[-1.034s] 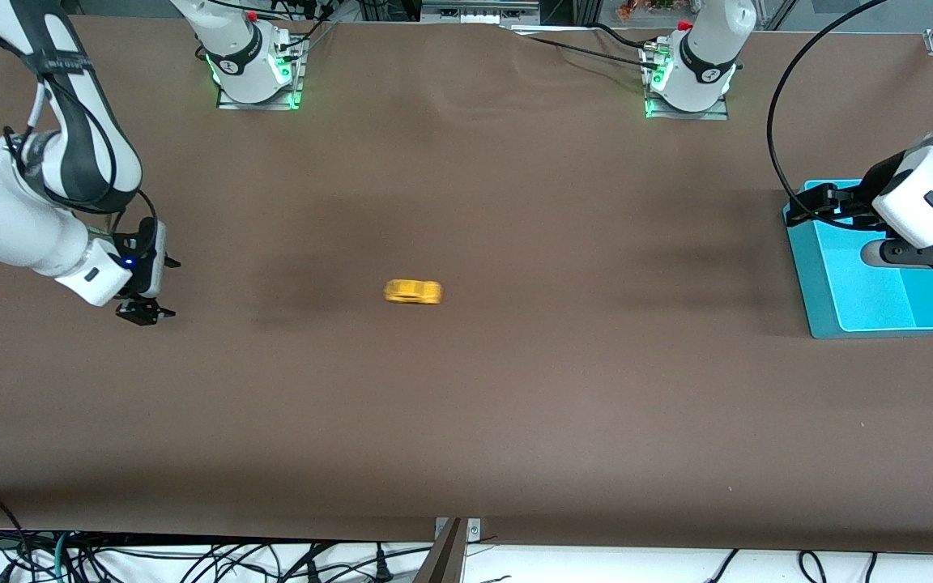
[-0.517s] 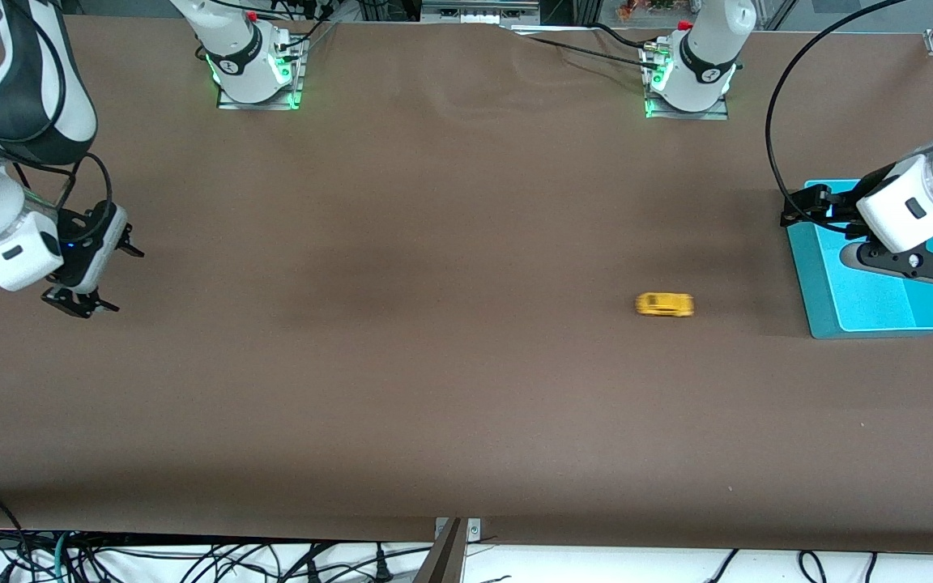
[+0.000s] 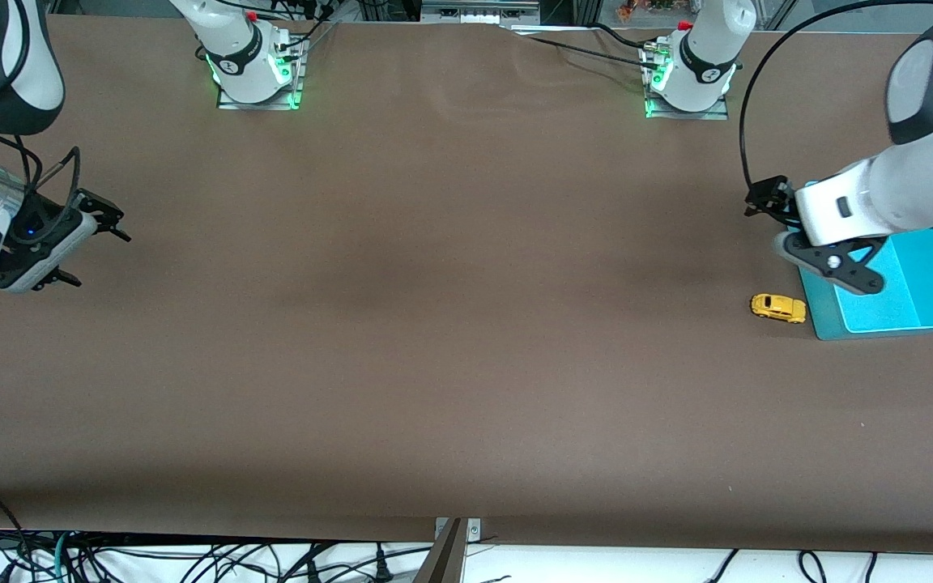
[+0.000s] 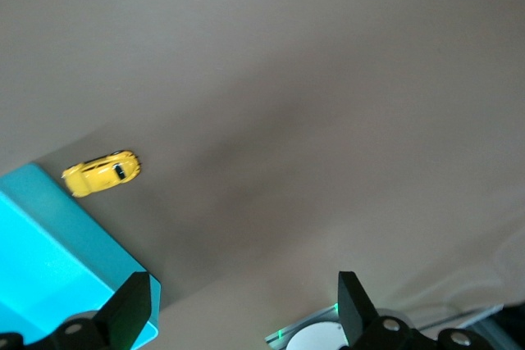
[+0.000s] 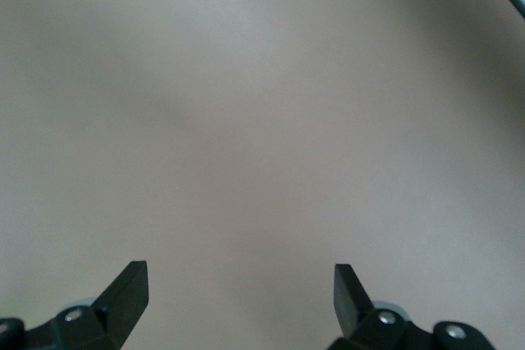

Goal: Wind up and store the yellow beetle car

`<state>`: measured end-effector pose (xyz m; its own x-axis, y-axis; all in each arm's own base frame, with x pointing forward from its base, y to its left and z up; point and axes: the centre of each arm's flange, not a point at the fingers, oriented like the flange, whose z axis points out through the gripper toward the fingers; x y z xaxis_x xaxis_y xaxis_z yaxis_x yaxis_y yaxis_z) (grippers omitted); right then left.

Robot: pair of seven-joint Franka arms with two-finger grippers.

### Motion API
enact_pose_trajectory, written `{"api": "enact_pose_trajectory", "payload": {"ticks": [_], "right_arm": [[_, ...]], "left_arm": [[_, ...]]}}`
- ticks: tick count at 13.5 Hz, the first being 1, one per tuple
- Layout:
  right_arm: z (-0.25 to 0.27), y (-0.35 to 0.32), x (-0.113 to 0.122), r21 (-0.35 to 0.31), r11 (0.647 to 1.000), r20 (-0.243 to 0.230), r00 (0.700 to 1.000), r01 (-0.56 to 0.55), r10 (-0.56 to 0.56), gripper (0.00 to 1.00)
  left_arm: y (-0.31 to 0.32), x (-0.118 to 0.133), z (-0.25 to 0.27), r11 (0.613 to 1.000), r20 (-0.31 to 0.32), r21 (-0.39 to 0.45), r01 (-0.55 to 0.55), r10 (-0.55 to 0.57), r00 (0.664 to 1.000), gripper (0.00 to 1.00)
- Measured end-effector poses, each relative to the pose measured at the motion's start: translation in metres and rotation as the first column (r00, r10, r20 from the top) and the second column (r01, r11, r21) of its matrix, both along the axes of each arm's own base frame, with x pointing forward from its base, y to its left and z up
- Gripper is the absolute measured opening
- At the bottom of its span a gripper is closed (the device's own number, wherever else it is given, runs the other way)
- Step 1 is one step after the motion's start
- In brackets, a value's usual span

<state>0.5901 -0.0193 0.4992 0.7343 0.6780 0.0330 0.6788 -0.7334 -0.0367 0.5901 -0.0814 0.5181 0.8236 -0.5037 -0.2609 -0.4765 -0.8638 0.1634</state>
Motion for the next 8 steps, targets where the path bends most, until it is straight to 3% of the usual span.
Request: {"api": "enact_pose_trajectory", "payload": {"ticks": [3, 8], "right_arm": [[0.014, 0.009, -0.006, -0.011, 0.976, -0.020, 0.976, 0.215, -0.216, 1.00], [0.045, 0.023, -0.017, -0.039, 0.881, -0.044, 0.880, 0.471, -0.472, 1.00]], "left_arm": [[-0.013, -0.002, -0.017, 0.997, -0.041, -0.016, 0.080, -0.081, 0.996, 1.00], [0.001, -0.006, -0.055, 0.969, -0.084, -0.086, 0.233, -0.240, 0.967, 1.00]]}}
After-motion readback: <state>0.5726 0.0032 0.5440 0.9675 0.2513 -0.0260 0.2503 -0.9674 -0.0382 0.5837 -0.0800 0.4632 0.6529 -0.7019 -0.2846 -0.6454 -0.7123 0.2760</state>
